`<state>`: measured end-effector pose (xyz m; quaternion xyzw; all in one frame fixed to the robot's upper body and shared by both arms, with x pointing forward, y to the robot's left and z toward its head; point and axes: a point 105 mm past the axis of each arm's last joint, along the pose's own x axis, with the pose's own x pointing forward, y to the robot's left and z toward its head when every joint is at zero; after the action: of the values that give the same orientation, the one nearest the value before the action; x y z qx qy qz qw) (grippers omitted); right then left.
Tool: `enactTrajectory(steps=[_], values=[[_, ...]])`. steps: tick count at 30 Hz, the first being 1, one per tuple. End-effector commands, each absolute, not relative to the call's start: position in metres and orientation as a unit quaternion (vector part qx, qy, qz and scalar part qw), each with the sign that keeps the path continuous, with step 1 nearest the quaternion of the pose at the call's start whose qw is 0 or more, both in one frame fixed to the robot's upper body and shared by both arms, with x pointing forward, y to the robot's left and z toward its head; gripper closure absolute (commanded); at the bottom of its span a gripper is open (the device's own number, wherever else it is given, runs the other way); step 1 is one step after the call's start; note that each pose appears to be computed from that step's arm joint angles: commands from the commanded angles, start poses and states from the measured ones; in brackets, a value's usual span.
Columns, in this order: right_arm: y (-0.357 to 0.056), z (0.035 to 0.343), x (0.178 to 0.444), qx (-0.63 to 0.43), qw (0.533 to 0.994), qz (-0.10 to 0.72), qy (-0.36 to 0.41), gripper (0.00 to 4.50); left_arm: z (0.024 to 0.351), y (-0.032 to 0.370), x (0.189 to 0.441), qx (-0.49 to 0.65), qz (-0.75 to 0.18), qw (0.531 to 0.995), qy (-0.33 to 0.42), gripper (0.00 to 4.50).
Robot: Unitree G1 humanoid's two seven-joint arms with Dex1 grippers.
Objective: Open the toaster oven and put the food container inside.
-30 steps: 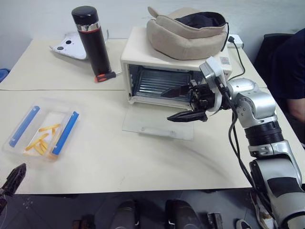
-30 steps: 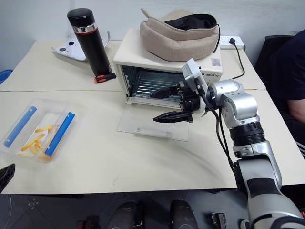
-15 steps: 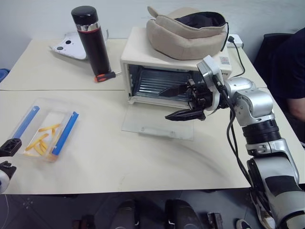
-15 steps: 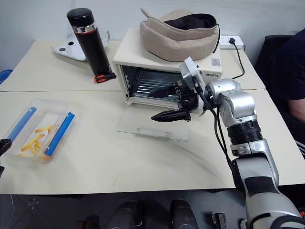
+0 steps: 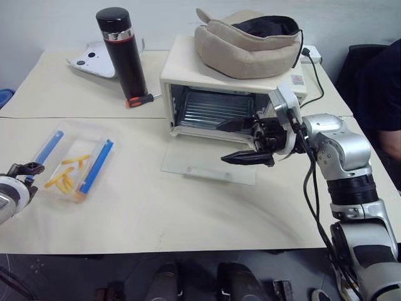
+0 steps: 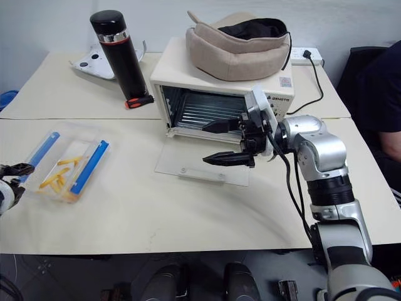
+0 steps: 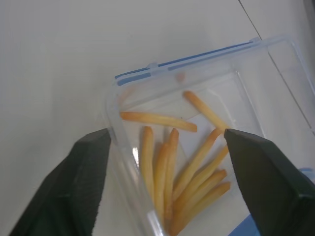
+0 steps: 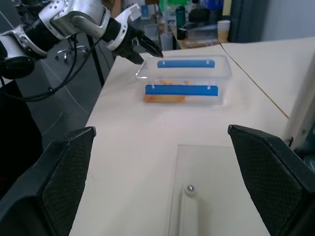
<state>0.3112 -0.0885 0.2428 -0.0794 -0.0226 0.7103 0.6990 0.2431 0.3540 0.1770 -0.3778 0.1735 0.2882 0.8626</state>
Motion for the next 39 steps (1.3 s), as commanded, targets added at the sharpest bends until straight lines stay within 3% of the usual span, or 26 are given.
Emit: enactTrajectory(steps=[1,6,8,10,16,25,28,37,39], values=[[-0.097,0.257,0.305,-0.084,0.708,0.700,-0.049,0.00,0.179,0.363,0.236,-0.377,0.305,0.858,0.171,2.02],[-0.098,0.258,0.302,-0.083,0.714,0.694,-0.052,0.00,0.166,0.370,0.230,-0.390,0.323,0.842,0.186,3.56],[-0.098,0.259,0.302,-0.082,0.716,0.691,-0.054,0.00,0.165,0.367,0.232,-0.396,0.318,0.842,0.185,3.56],[-0.099,0.260,0.303,-0.080,0.720,0.687,-0.055,0.00,0.165,0.363,0.235,-0.397,0.312,0.843,0.186,3.16],[-0.098,0.262,0.305,-0.081,0.727,0.680,-0.057,0.00,0.160,0.345,0.241,-0.388,0.300,0.847,0.204,1.38],[-0.097,0.259,0.301,-0.080,0.724,0.683,-0.060,0.00,0.151,0.341,0.251,-0.395,0.295,0.841,0.225,1.38],[-0.098,0.261,0.298,-0.081,0.717,0.689,-0.062,0.00,0.157,0.348,0.253,-0.396,0.302,0.840,0.216,1.97],[-0.103,0.264,0.275,-0.060,0.677,0.733,-0.035,0.00,0.152,0.366,0.245,-0.354,0.310,0.848,0.245,4.33],[-0.106,0.266,0.271,-0.070,0.672,0.736,-0.036,0.00,0.156,0.376,0.243,-0.334,0.314,0.853,0.251,4.50]])
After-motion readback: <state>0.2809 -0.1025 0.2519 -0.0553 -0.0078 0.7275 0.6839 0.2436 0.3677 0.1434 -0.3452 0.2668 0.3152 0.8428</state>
